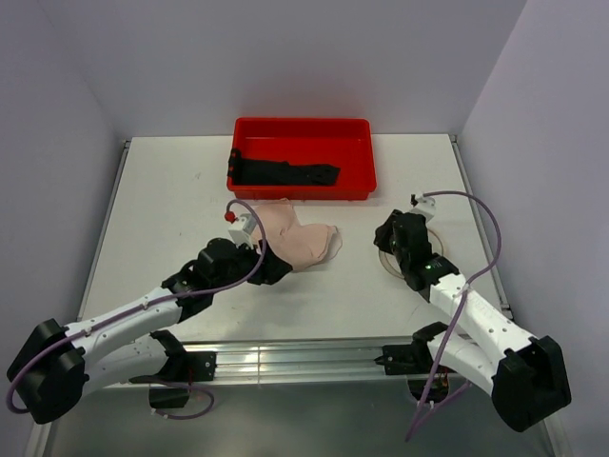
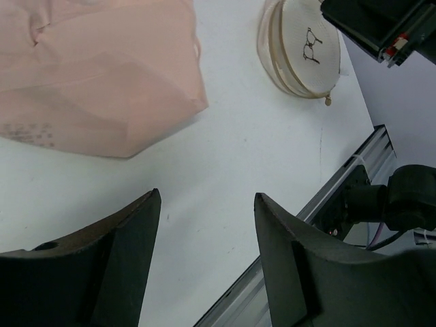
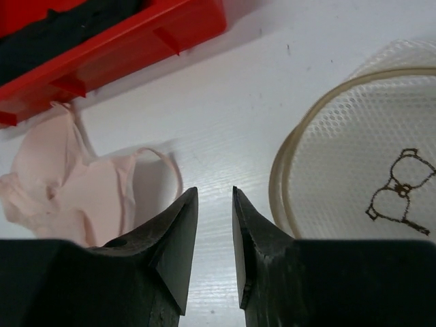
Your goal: Place the bra in the laundry bag and zip it closed
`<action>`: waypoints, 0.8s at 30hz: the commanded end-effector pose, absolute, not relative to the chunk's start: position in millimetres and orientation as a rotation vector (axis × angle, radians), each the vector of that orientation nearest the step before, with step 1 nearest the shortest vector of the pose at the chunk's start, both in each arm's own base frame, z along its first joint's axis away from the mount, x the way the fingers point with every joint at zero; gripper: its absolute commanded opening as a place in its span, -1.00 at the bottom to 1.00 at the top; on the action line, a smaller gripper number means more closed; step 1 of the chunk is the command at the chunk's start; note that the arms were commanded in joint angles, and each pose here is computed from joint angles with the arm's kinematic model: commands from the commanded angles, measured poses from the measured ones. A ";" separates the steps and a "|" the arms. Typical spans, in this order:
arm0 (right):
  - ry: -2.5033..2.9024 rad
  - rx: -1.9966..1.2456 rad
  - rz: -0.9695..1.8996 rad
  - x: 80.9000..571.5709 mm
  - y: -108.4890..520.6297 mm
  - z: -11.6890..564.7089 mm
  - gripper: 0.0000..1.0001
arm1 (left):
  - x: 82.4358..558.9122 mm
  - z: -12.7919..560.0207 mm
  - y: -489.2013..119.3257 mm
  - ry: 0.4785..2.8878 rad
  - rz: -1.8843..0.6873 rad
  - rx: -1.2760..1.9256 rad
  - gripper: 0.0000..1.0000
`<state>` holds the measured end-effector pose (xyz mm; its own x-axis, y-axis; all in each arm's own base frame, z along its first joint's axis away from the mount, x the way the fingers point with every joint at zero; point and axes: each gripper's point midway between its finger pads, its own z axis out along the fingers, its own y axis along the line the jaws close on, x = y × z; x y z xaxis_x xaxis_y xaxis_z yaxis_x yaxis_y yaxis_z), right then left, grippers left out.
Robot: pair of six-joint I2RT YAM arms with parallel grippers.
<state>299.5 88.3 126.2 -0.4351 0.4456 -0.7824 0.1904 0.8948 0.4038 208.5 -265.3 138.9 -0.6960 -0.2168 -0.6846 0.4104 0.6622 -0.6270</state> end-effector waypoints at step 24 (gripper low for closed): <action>2.218 0.194 0.436 321.7 163.2 101.0 0.18 | 229.6 173.1 -266.5 1.963 -0.903 0.177 0.25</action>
<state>299.6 123.2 69.5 -0.6746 0.3139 -0.6681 0.1123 0.9382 0.3275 219.2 -268.7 154.2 -0.6067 -0.1996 -0.7695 0.4584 0.7030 -0.5438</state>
